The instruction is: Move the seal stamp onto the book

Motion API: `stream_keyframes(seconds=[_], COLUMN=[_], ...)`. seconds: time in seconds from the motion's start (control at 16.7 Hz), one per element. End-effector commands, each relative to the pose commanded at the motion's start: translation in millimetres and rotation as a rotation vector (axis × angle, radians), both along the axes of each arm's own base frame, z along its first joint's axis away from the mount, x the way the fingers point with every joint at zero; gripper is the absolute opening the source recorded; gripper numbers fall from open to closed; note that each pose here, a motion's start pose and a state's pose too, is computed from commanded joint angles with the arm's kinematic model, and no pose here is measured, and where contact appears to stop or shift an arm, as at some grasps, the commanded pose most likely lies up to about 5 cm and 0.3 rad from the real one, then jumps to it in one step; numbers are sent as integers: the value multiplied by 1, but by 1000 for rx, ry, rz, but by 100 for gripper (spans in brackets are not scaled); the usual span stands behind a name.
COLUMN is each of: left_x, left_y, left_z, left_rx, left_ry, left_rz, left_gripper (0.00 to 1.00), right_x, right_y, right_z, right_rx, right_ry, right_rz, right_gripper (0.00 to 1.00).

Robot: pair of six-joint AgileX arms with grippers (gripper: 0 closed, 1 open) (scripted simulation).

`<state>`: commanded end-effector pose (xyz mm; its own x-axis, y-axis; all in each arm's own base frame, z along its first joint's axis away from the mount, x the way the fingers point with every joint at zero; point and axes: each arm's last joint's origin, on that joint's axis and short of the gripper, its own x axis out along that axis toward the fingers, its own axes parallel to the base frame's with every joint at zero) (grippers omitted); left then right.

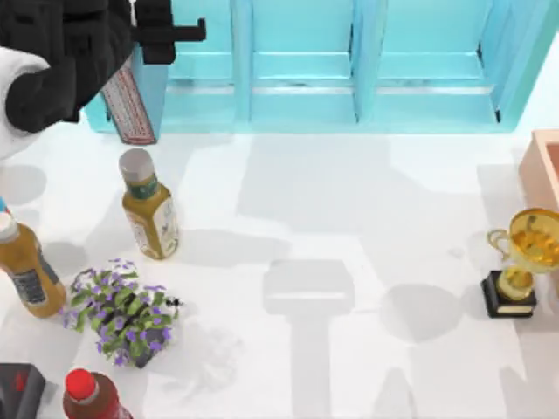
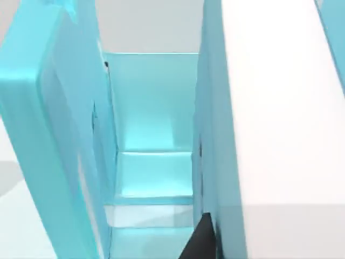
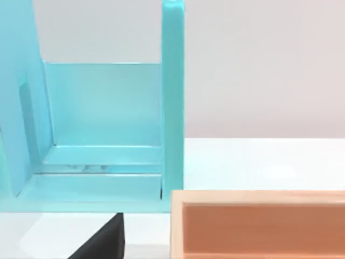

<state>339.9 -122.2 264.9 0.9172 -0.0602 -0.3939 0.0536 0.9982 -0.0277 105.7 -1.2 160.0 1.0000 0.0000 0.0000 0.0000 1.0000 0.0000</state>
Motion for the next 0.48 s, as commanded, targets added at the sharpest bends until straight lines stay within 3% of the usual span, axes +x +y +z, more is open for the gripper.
stream_keyframes(seconds=[0.24,0.48], left_x=[-61,-81], left_y=[7,13], left_z=[38,49], left_rx=[20,34], left_ry=[-8,-14], left_rz=[-10,3], left_gripper=[0,0], right_x=[0,0], right_y=[0,0], right_z=[0,0], right_rx=[0,0], right_ry=[0,0], right_rz=[0,0], right_gripper=[100,100])
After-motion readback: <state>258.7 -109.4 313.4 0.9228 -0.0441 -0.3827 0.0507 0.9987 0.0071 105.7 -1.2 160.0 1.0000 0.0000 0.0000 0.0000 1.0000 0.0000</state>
